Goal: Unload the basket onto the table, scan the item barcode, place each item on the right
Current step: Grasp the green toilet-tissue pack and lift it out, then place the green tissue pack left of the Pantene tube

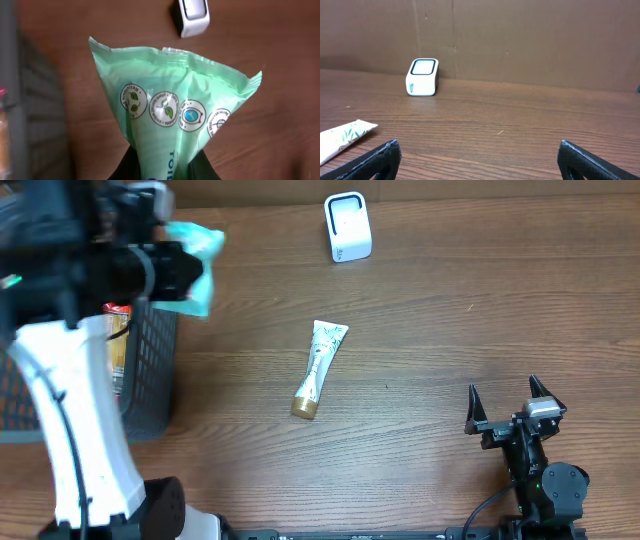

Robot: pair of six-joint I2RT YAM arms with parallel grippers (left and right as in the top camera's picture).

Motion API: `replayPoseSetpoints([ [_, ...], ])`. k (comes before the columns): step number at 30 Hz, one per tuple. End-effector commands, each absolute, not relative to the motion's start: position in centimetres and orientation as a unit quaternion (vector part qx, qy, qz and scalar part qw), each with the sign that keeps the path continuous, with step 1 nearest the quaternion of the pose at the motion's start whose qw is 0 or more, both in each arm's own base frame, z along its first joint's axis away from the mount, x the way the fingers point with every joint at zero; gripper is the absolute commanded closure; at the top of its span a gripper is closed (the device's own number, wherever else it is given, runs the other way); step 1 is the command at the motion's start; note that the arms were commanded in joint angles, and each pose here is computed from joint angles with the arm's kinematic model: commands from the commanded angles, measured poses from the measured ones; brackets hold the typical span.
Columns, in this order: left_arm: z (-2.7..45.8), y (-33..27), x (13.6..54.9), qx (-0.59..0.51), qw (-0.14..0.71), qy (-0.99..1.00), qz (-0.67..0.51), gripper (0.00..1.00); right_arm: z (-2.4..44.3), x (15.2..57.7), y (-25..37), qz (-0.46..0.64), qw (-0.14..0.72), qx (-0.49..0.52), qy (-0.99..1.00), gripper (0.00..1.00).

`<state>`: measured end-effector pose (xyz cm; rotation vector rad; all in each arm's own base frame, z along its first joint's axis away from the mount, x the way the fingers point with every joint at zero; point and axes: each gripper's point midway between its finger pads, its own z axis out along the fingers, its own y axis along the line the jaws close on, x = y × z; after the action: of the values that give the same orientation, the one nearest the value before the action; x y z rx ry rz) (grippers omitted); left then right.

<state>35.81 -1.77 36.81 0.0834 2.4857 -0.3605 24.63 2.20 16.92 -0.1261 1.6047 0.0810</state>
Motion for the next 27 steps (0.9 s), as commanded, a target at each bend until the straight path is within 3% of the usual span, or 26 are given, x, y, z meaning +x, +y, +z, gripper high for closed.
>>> replayPoseSetpoints([
  [1, 30.7, -5.0, 36.8, 0.034, 0.236, 0.962, -0.134, 0.96, 16.7, 24.7, 2.1, 0.034, 0.693, -0.054, 0.718, 0.00],
  [17, 10.4, -7.1, 36.5, -0.029, 0.135, 0.986, -0.096, 0.96, 16.7, 24.7, 2.1, 0.034, 0.693, -0.054, 0.718, 0.00],
  [27, 4.9, -9.6, 35.4, 0.013, 0.157, 0.982, -0.104, 0.96, 16.7, 24.7, 2.1, 0.034, 0.693, -0.054, 0.718, 0.00],
])
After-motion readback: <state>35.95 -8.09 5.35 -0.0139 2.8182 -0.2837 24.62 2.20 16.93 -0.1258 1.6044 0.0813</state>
